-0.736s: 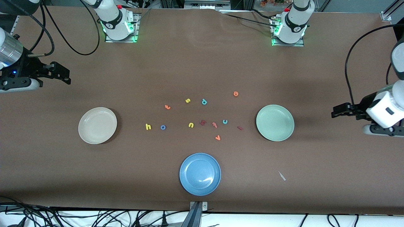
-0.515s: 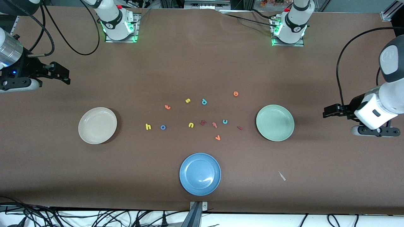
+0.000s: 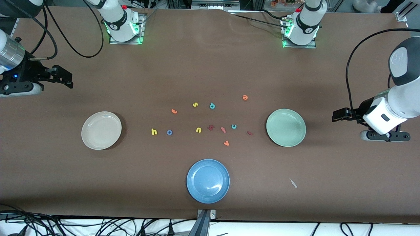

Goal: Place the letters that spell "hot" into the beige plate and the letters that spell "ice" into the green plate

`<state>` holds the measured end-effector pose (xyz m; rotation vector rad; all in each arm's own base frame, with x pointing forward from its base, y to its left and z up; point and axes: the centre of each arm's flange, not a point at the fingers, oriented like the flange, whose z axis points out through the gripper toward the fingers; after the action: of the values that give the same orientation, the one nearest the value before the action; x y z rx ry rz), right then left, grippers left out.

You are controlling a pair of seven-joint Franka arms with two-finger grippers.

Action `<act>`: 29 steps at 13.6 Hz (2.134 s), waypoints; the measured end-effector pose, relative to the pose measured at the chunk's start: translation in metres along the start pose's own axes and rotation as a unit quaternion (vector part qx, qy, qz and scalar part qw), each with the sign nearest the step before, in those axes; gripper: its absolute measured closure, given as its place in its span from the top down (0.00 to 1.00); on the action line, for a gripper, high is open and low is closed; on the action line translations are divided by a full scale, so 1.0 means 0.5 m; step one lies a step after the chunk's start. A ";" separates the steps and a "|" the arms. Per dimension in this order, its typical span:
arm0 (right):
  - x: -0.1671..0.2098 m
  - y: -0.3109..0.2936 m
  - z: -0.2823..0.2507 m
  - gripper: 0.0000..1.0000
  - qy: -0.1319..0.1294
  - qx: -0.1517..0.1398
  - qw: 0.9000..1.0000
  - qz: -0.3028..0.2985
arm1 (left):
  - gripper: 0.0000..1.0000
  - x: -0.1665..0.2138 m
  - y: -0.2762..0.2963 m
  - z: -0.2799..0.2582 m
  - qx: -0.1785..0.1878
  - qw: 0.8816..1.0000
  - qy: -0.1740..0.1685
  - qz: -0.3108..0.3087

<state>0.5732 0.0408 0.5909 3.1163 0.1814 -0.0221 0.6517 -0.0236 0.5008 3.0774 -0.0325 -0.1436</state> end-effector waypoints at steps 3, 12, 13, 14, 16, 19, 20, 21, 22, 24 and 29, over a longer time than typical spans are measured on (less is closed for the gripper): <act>0.000 -0.003 0.000 1.00 0.000 0.000 1.000 -0.001 | 0.99 -0.012 -0.006 -0.019 0.020 1.000 -0.001 0.004; 0.000 -0.021 -0.033 1.00 0.011 0.000 1.000 -0.009 | 1.00 -0.040 -0.012 -0.045 0.045 0.999 -0.024 0.005; -0.003 -0.021 -0.045 1.00 0.012 0.000 1.000 -0.009 | 1.00 -0.042 -0.012 -0.049 0.045 0.999 -0.022 0.005; -0.004 -0.021 -0.056 1.00 0.013 0.000 1.000 -0.009 | 1.00 -0.044 -0.012 -0.053 0.045 0.999 -0.022 0.005; -0.005 -0.026 -0.063 1.00 0.015 0.000 1.000 -0.011 | 1.00 -0.046 -0.013 -0.057 0.045 0.999 -0.021 0.005; -0.004 -0.028 -0.061 1.00 0.013 0.000 1.000 -0.012 | 1.00 -0.046 -0.013 -0.057 0.045 0.999 -0.021 0.005; -0.004 -0.027 -0.059 1.00 0.012 0.000 1.000 -0.011 | 1.00 -0.046 -0.013 -0.057 0.045 0.999 -0.021 0.005; -0.003 -0.027 -0.057 1.00 0.011 0.000 1.000 -0.011 | 1.00 -0.046 -0.013 -0.057 0.045 0.999 -0.021 0.004; -0.001 -0.027 -0.054 1.00 0.009 0.000 1.000 -0.011 | 1.00 -0.046 -0.013 -0.057 0.045 0.999 -0.021 0.004; 0.002 -0.027 -0.048 1.00 0.007 -0.001 1.000 -0.011 | 1.00 -0.046 -0.014 -0.057 0.045 0.999 -0.021 0.004; 0.010 -0.021 -0.032 1.00 0.000 -0.001 1.000 -0.008 | 1.00 -0.047 -0.014 -0.057 0.045 0.999 -0.022 0.004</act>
<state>0.5771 0.0523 0.6065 3.1122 0.2075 -0.0227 0.6314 -0.0145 0.5309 3.1634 -0.0550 -0.2145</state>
